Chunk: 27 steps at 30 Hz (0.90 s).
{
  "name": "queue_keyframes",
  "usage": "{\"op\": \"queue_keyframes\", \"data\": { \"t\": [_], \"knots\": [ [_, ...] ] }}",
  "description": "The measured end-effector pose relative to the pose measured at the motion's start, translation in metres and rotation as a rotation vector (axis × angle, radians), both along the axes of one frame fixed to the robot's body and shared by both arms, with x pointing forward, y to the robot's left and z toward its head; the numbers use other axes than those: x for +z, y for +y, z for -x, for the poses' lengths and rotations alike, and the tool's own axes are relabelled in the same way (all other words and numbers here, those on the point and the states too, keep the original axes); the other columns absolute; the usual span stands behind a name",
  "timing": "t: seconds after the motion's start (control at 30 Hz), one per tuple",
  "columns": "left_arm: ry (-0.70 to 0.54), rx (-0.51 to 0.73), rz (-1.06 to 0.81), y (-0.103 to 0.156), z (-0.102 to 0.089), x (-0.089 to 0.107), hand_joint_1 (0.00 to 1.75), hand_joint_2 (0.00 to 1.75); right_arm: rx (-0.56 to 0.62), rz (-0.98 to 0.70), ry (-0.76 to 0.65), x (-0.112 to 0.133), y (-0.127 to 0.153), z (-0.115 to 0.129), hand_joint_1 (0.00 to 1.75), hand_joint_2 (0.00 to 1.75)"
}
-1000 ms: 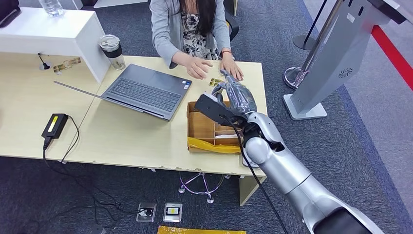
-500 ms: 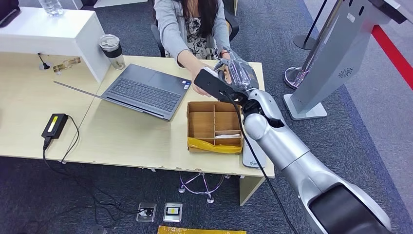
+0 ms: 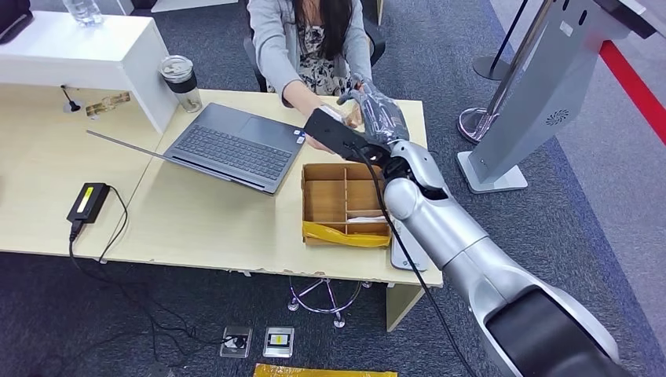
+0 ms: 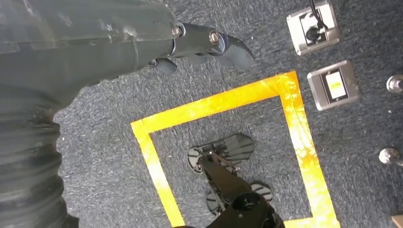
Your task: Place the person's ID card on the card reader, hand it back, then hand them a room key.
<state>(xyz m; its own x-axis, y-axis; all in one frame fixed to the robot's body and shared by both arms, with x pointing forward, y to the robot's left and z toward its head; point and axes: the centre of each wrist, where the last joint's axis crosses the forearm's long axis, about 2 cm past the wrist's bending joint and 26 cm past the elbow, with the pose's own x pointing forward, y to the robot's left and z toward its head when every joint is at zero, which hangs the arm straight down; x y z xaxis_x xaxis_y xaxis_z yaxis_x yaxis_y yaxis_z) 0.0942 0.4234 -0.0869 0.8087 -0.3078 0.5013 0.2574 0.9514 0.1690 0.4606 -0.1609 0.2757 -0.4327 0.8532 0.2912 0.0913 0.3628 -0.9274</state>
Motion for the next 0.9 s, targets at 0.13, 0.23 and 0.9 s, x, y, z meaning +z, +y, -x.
{"op": "queue_keyframes", "data": {
  "t": [0.13,0.23,0.9],
  "knots": [
    [-0.002,-0.008,-0.004,0.000,0.000,0.000,0.00,1.75,0.027,-0.001,0.008,0.001,0.004,0.000,0.00,0.00],
    [-0.006,-0.015,-0.006,0.000,0.000,0.000,0.00,1.75,0.032,0.002,0.003,0.004,0.005,-0.001,0.00,0.00],
    [0.006,0.029,-0.024,0.003,0.007,-0.001,0.00,1.75,-0.421,-0.088,0.055,-0.015,-0.195,-0.018,0.00,0.00]
  ]
}}
